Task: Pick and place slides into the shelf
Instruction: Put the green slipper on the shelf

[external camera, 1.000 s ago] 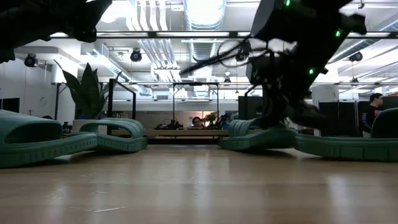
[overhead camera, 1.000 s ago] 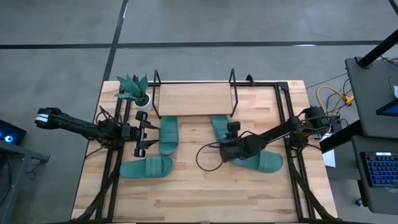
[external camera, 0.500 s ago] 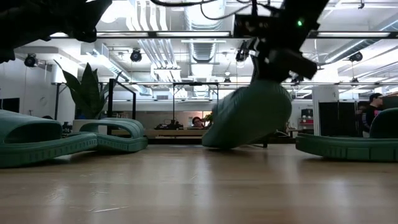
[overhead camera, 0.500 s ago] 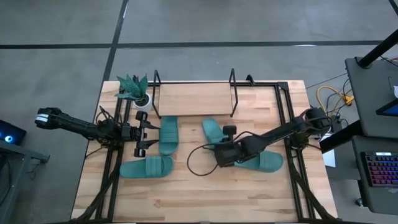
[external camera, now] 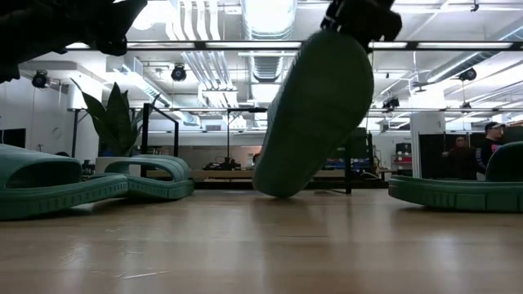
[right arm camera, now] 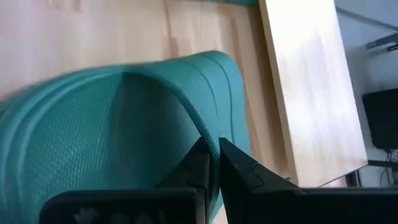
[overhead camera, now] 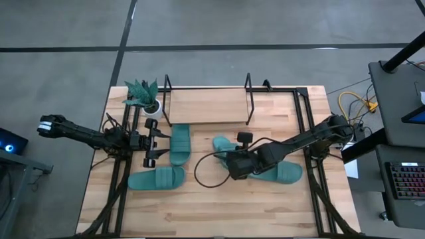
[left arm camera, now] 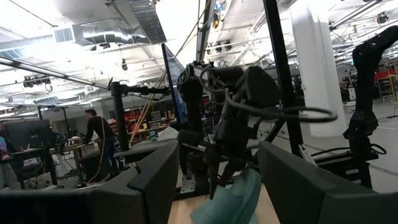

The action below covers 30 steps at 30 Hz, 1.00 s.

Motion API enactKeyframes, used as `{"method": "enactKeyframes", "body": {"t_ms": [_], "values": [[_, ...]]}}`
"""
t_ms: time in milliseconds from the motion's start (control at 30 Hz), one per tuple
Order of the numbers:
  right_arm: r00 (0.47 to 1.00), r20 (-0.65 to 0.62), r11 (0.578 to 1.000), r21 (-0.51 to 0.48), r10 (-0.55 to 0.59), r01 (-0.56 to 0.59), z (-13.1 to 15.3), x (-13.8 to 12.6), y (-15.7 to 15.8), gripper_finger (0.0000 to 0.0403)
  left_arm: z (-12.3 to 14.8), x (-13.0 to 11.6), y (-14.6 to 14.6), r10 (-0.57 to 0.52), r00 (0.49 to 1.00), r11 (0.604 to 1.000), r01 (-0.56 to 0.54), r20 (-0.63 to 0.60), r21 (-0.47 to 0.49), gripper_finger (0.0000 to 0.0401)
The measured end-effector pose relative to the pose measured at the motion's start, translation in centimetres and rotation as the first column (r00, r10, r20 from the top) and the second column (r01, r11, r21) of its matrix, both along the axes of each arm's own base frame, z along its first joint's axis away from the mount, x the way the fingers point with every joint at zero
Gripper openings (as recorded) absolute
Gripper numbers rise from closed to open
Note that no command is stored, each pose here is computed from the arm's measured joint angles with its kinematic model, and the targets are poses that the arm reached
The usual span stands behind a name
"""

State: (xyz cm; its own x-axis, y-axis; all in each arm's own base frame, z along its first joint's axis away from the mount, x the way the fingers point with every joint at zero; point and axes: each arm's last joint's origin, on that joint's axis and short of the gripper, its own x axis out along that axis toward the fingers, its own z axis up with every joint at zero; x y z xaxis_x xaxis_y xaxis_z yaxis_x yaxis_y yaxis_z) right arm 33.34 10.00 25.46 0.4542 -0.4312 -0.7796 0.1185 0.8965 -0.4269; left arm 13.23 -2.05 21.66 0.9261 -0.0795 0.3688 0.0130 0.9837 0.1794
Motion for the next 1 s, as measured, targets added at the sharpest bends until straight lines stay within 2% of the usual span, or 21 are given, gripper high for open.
{"method": "enactKeyframes", "body": {"t_ms": [233,533,733,1000], "values": [[1.0,0.023,1.0,-0.016,-0.001,0.001,1.7,0.3,0.0,0.0013,0.0,0.0,0.0,0.0,1.0,1.0,0.0,0.0,0.0,0.0204],[0.997,0.058,0.98,-0.186,-0.055,0.065,3.1,0.1,-0.5,0.0013,0.0,0.0,0.0,0.0,1.0,1.0,0.0,0.0,0.0,0.0204],[0.991,0.103,0.941,-0.318,-0.084,0.113,3.4,0.1,-0.8,0.0013,0.0,0.0,0.0,0.0,1.0,1.0,0.0,0.0,0.0,0.0204],[0.974,0.171,0.873,-0.441,-0.149,0.211,3.8,0.3,-2.1,0.0013,0.0,0.0,0.0,0.0,1.0,1.0,0.0,0.0,0.0,0.0204]]}}
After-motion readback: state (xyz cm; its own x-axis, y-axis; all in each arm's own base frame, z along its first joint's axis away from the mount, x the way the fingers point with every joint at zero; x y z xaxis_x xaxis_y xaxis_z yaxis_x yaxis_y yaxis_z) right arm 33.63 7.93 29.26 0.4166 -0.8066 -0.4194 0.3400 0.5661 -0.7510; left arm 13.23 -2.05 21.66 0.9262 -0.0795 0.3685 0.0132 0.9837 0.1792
